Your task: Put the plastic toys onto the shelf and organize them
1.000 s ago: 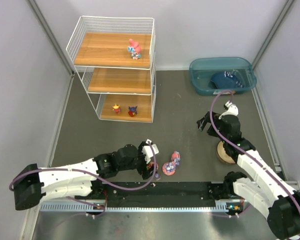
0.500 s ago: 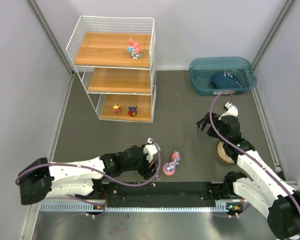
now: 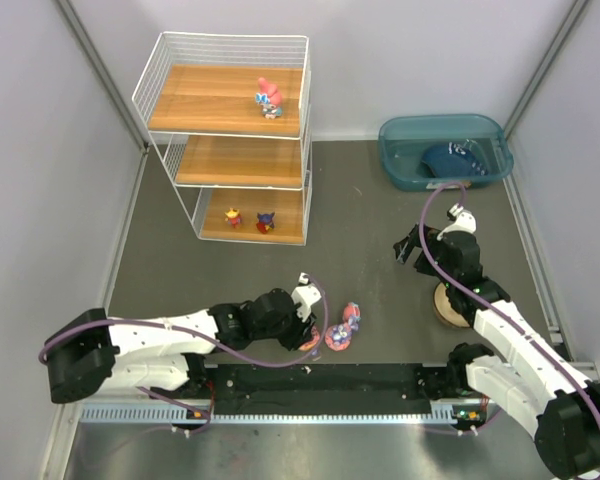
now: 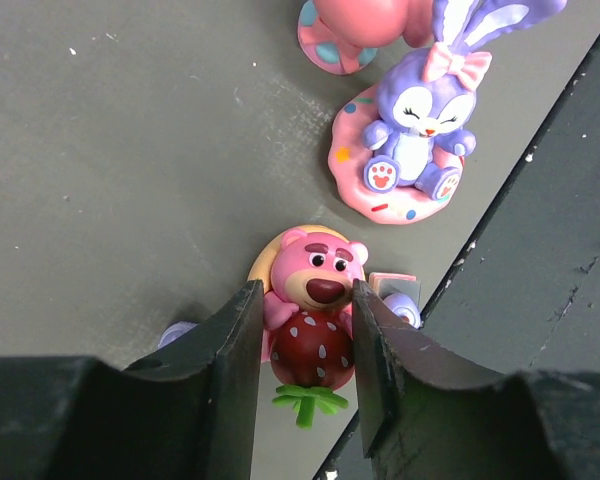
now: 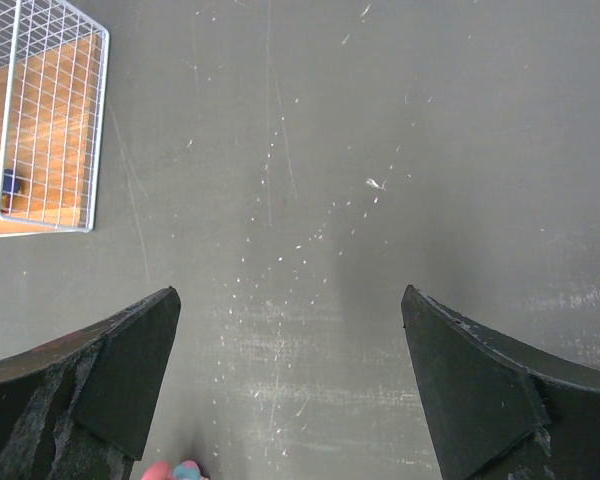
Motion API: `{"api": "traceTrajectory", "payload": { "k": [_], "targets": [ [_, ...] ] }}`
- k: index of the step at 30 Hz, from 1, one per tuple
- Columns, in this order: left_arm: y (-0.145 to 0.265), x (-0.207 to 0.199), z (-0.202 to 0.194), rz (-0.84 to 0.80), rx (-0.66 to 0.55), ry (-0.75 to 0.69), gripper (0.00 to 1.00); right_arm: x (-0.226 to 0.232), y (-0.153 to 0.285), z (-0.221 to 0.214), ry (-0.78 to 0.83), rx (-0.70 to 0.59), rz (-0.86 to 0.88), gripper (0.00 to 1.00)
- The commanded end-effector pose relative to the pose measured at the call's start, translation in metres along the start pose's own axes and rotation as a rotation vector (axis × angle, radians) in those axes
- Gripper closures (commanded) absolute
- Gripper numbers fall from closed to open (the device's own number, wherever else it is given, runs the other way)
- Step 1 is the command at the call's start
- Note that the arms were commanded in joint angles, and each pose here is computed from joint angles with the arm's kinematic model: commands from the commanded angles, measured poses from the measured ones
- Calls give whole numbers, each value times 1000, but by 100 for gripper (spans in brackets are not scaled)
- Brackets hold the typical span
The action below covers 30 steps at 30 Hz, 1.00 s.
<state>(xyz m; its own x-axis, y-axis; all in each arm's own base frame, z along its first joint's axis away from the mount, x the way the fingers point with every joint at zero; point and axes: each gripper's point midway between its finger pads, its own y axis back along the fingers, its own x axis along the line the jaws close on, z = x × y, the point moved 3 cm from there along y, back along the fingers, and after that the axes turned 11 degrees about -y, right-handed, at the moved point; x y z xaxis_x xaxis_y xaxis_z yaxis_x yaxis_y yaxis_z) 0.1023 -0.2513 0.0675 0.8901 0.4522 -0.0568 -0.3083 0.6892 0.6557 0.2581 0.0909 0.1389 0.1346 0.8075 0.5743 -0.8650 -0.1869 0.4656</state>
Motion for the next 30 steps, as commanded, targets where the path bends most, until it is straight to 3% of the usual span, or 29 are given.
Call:
{"api": "traceTrajectory", "payload": {
  "k": [1, 7, 8, 12, 30],
  "targets": [
    [1, -6, 2, -26, 23, 10, 73, 9, 0, 6, -9, -28, 39, 6],
    [0, -3, 5, -3, 37, 13, 84, 10, 1, 6, -9, -28, 41, 6],
    [0, -3, 4, -2, 43, 18, 90, 9, 1, 6, -9, -27, 40, 6],
    [-1, 6, 4, 64, 59, 31, 100, 9, 0, 6, -10, -27, 38, 6],
    [-14, 55, 38, 270, 10, 101, 100, 10, 1, 7, -12, -28, 39, 6]
  ]
}}
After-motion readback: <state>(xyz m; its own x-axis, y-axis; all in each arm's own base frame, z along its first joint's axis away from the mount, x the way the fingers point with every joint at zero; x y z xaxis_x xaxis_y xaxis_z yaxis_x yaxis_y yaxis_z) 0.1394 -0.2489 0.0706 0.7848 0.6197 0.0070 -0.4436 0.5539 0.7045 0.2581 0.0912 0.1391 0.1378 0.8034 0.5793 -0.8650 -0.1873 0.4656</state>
